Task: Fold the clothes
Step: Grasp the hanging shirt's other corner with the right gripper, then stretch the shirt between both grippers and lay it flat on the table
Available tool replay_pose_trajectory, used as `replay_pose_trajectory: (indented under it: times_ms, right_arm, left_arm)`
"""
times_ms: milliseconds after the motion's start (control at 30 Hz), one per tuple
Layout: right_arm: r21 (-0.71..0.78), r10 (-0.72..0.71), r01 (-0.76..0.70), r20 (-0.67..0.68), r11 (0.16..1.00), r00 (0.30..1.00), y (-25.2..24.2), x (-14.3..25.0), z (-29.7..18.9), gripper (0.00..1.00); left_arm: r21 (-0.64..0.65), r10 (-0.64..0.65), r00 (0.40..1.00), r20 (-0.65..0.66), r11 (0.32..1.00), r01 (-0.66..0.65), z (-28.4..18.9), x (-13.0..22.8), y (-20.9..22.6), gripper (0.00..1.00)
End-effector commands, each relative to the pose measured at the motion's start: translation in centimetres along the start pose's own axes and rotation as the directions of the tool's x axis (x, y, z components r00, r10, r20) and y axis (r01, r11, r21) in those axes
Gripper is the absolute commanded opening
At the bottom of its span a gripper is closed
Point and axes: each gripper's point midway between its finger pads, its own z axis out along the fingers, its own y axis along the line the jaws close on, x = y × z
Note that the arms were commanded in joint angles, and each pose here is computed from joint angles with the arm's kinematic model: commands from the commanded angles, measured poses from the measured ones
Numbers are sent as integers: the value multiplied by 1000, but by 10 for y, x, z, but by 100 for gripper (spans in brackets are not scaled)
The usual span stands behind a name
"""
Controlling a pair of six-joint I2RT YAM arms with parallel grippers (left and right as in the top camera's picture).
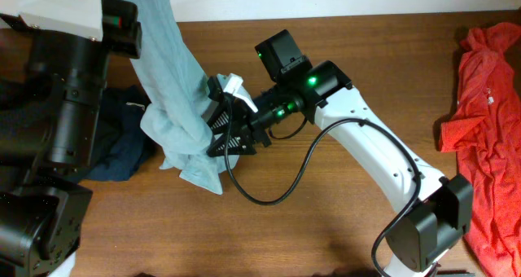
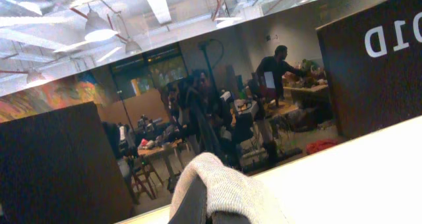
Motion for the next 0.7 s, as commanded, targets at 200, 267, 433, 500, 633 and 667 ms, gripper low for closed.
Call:
replay_pose_trajectory:
  times_ms: [200,267,433,500,633,667]
  right_arm:
    - [-33,49,-48,26,998,998,6,-7,-3,4]
    - [90,122,-121,-2,988,993,-11,-1,-15,4]
    - [384,203,-182,-14,905,979,-38,2,-52,4]
    - [553,224,-188,3,812,975,-48,0,-83,4]
    - [876,222,-224,139,427,965,-40,-20,-183,4]
    - [915,196,-244,188,321,963,-30,-27,-209,4]
  left_arm:
    - [-32,9,1000,16,999,-8,-11,-11,12,0]
    - [-56,12,1000,6,998,-11,-11,-9,16,1]
    - [-96,19,1000,-22,995,-21,-12,-4,22,1]
    - [-128,44,998,-43,991,-49,-12,0,28,0]
    - [-222,56,993,-105,972,-78,-11,11,43,1]
    - [-220,57,992,-110,972,-80,-10,13,42,1]
